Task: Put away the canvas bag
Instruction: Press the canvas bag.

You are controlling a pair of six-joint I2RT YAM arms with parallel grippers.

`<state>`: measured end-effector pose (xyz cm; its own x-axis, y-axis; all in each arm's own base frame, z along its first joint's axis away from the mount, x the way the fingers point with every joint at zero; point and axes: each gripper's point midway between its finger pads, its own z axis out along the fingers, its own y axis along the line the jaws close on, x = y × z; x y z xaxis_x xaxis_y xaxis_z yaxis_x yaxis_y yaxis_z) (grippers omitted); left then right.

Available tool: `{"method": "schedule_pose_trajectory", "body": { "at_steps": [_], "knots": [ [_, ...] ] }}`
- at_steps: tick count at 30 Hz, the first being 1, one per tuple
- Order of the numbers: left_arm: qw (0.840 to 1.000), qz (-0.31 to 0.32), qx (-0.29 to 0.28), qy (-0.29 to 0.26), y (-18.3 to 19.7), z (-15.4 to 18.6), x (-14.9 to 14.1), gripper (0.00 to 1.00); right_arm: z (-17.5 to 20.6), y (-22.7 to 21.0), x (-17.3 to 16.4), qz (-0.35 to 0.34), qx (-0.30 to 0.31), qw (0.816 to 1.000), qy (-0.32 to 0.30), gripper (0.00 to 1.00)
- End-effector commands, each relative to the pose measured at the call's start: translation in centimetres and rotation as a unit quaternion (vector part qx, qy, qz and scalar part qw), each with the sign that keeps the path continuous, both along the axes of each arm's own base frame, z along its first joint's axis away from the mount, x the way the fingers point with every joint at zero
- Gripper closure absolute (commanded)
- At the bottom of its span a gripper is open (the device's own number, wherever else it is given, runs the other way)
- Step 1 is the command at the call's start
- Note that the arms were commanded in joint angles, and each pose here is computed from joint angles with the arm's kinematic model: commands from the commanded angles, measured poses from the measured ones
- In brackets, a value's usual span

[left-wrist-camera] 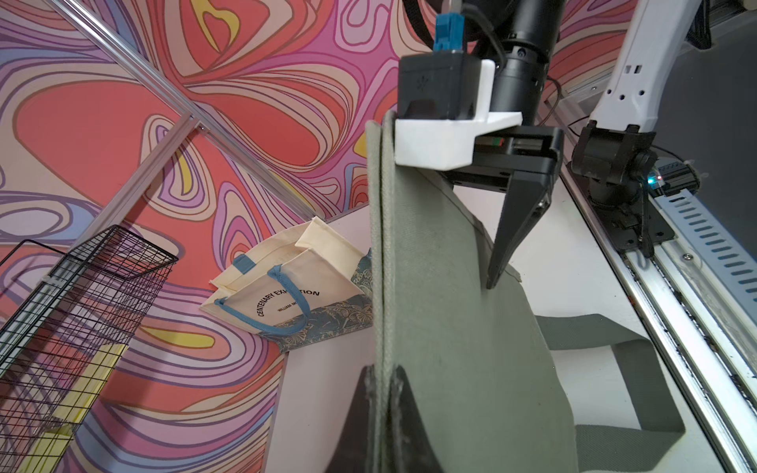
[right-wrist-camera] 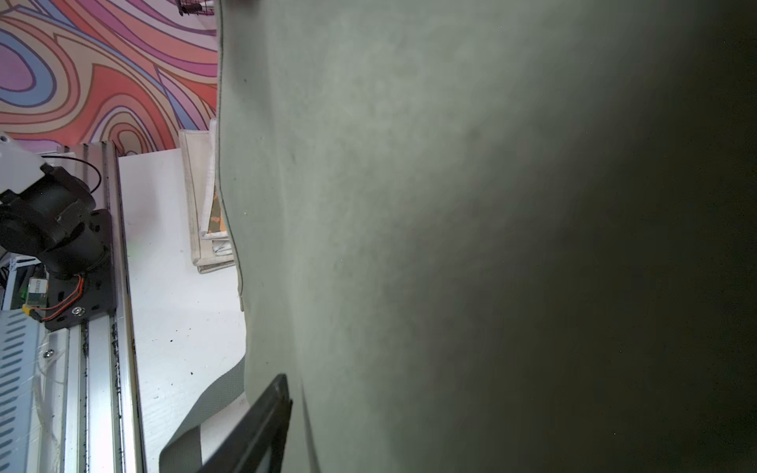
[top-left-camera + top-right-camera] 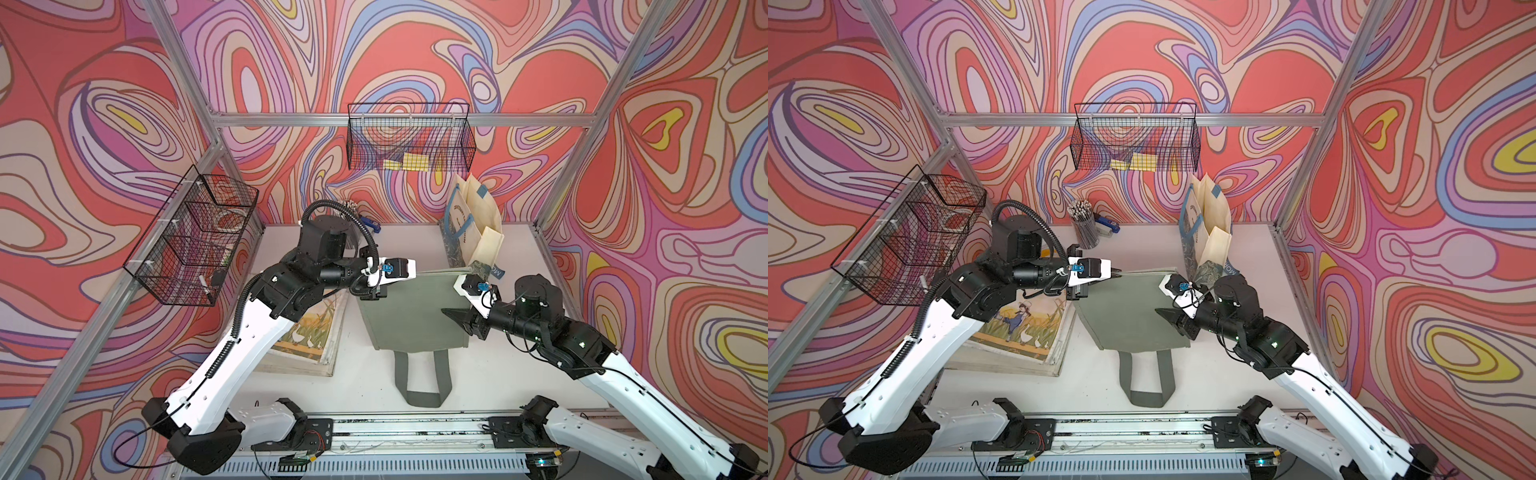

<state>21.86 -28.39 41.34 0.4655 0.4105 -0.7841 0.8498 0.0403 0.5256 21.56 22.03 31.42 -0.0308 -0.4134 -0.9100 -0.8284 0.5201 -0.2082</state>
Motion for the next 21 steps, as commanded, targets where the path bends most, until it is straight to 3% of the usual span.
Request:
{"method": "schedule_pose_trajectory", "body": {
  "at_steps": [1, 8, 21],
  "knots": [
    [0.996, -0.036, -0.058, -0.049, 0.1, 4.2, -1.7, 1.00, -0.3, 0.0, 0.0, -0.005, 0.019, 1.000, 0.016, 0.41],
    [0.995, -0.035, -0.079, -0.054, 1.2, 5.6, -1.7, 1.00, -1.1, -0.4, -0.1, -0.012, 0.030, 0.999, 0.025, 0.43],
    [0.995, -0.024, -0.072, -0.065, 1.4, 5.2, -0.7, 1.00, -1.7, -0.8, -0.1, -0.023, 0.046, 0.999, 0.017, 0.76]
  ]
}}
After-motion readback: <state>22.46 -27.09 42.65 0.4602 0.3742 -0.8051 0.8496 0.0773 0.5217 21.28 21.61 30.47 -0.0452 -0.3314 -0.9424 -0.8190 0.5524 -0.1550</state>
